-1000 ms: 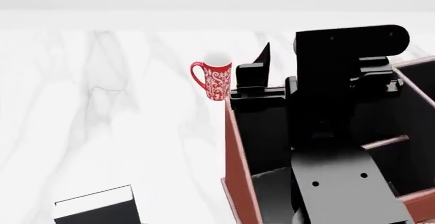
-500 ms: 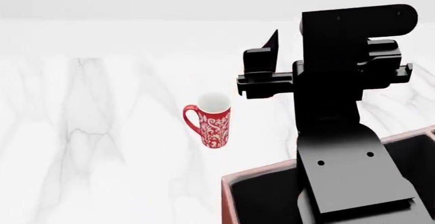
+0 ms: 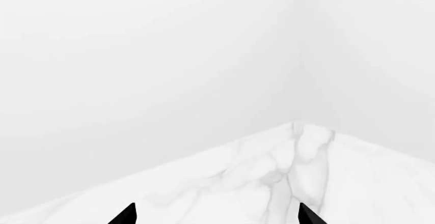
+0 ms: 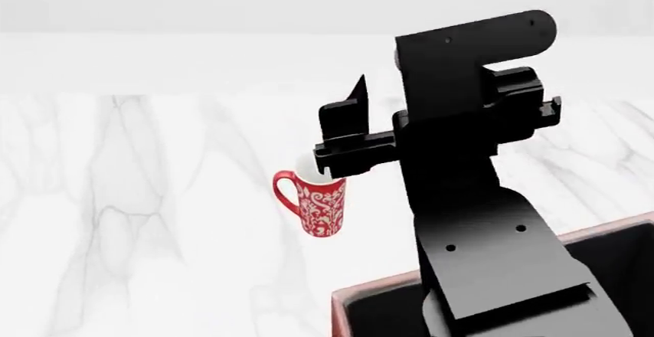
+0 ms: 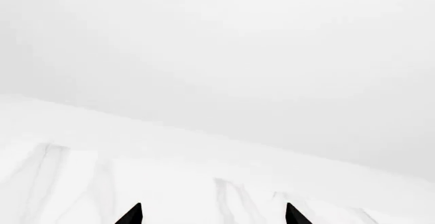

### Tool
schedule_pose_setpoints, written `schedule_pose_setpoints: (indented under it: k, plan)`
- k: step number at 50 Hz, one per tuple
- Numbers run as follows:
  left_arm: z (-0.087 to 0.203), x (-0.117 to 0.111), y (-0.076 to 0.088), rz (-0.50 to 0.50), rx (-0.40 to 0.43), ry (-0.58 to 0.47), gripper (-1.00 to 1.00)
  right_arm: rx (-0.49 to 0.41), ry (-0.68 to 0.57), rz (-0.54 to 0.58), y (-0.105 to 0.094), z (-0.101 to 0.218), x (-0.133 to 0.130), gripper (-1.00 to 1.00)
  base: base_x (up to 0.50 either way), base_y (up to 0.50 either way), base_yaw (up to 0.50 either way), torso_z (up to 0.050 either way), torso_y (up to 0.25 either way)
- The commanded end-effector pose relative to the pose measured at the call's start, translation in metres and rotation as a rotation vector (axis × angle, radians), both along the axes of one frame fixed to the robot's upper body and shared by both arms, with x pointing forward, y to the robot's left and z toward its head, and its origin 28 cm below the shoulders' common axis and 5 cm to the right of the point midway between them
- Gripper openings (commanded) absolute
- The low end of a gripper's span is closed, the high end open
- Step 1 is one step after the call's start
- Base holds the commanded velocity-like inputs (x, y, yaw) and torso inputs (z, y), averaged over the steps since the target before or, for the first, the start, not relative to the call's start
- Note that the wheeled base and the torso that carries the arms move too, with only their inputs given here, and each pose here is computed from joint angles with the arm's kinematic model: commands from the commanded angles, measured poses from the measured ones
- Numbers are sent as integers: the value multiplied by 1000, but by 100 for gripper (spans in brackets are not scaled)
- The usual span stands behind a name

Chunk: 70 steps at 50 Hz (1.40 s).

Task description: Pick up the book and place it in the right compartment of the caddy.

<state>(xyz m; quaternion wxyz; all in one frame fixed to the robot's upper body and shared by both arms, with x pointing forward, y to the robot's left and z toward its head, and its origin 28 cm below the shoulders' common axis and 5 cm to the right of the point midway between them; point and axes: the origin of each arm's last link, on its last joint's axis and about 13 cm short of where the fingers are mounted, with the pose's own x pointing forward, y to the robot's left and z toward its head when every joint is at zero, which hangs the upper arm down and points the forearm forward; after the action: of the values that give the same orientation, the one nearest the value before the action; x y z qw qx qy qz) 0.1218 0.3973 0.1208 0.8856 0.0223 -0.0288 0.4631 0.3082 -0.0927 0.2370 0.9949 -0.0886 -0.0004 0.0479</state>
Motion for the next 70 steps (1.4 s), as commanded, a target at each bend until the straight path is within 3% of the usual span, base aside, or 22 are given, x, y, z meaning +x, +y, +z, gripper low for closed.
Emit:
schedule_pose_setpoints:
  k: [1,3,4,5,7,12,17,20,25,32,44,55,70]
  plan:
    - [-4,-4,1,14,-4,7,100,23,136,387,22,6,-10,100,0,0,0,0,0]
    - [-4,-4,1,14,-4,7,100,33,103,488,25,10,-13,100,0,0,0,0,0]
    - [-4,-4,1,14,-4,8,100,0,180,600,29,10,-18,100,0,0,0,0,0]
    - [-4,-4,1,14,-4,8,100,-13,161,631,30,12,-20,100,0,0,0,0,0]
    - [-5,-5,2,16,-6,8,100,-98,246,731,33,11,-27,100,0,0,0,0,0]
    - [-6,-5,2,17,-8,10,100,-172,289,934,39,13,-43,100,0,0,0,0,0]
    - [-6,-6,2,17,-7,10,100,-212,303,1036,44,11,-53,100,0,0,0,0,0]
    - [-6,-7,3,20,-8,9,100,-311,351,1127,45,3,-65,100,0,0,0,0,0]
    - [-6,-6,2,18,-8,11,100,-378,406,1228,48,-6,-79,100,0,0,0,0,0]
    - [-6,-5,2,17,-9,13,100,-430,447,1304,51,-21,-92,100,0,0,0,0,0]
    - [-6,-6,3,17,-9,14,100,-454,481,1305,54,-35,-90,100,0,0,0,0,0]
    - [-9,-7,3,18,-13,16,100,-422,511,1259,52,-50,-76,100,0,0,0,0,0]
    - [-11,-6,2,15,-14,21,100,-399,548,1295,61,-73,-63,100,0,0,0,0,0]
